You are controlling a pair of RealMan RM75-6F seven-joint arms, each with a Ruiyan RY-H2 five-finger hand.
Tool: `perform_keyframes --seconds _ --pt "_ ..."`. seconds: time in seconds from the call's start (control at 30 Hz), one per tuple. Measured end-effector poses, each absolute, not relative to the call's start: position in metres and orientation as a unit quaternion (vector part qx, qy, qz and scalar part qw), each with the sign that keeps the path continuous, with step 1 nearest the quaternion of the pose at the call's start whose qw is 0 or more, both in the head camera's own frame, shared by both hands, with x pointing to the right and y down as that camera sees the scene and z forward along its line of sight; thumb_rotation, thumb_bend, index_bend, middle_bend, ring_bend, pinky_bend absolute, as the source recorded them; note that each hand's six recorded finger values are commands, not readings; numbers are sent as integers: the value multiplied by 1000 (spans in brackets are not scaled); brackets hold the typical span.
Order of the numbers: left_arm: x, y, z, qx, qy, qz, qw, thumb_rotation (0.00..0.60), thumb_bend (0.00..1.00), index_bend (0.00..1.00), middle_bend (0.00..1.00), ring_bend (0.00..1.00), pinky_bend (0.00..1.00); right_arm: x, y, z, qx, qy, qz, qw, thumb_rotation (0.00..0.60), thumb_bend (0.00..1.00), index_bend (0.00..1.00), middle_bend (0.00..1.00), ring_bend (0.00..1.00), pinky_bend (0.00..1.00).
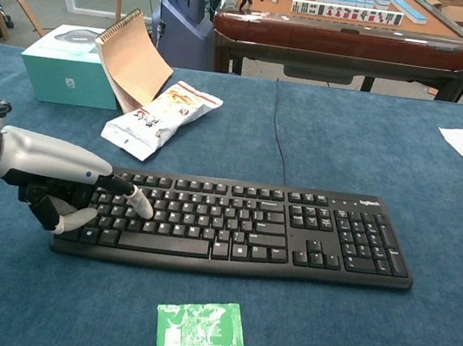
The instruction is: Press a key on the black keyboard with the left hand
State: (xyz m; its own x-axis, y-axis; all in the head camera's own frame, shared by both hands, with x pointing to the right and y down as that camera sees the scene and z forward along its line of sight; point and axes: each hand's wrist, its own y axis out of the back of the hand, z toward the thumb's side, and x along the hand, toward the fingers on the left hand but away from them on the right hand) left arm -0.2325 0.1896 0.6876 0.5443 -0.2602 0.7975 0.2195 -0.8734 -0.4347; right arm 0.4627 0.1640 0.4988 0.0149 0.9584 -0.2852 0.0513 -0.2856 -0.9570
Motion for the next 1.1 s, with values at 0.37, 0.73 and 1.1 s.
perform_keyframes --seconds 0.37,0.73,1.1 --pt "-257 158 647 -834 116 -467 269 595 670 111 810 789 962 463 164 498 -582 -434 552 410 600 49 0 50 67 41" --pt "-342 140 599 -767 303 -489 285 570 367 78 300 346 497 464 164 502 -587 -431 552 406 600 50 0 50 67 41" --pt "-440 181 556 -657 455 -533 277 355 258 51 126 177 195 461 165 510 -600 -421 553 396 600 49 0 50 67 41"
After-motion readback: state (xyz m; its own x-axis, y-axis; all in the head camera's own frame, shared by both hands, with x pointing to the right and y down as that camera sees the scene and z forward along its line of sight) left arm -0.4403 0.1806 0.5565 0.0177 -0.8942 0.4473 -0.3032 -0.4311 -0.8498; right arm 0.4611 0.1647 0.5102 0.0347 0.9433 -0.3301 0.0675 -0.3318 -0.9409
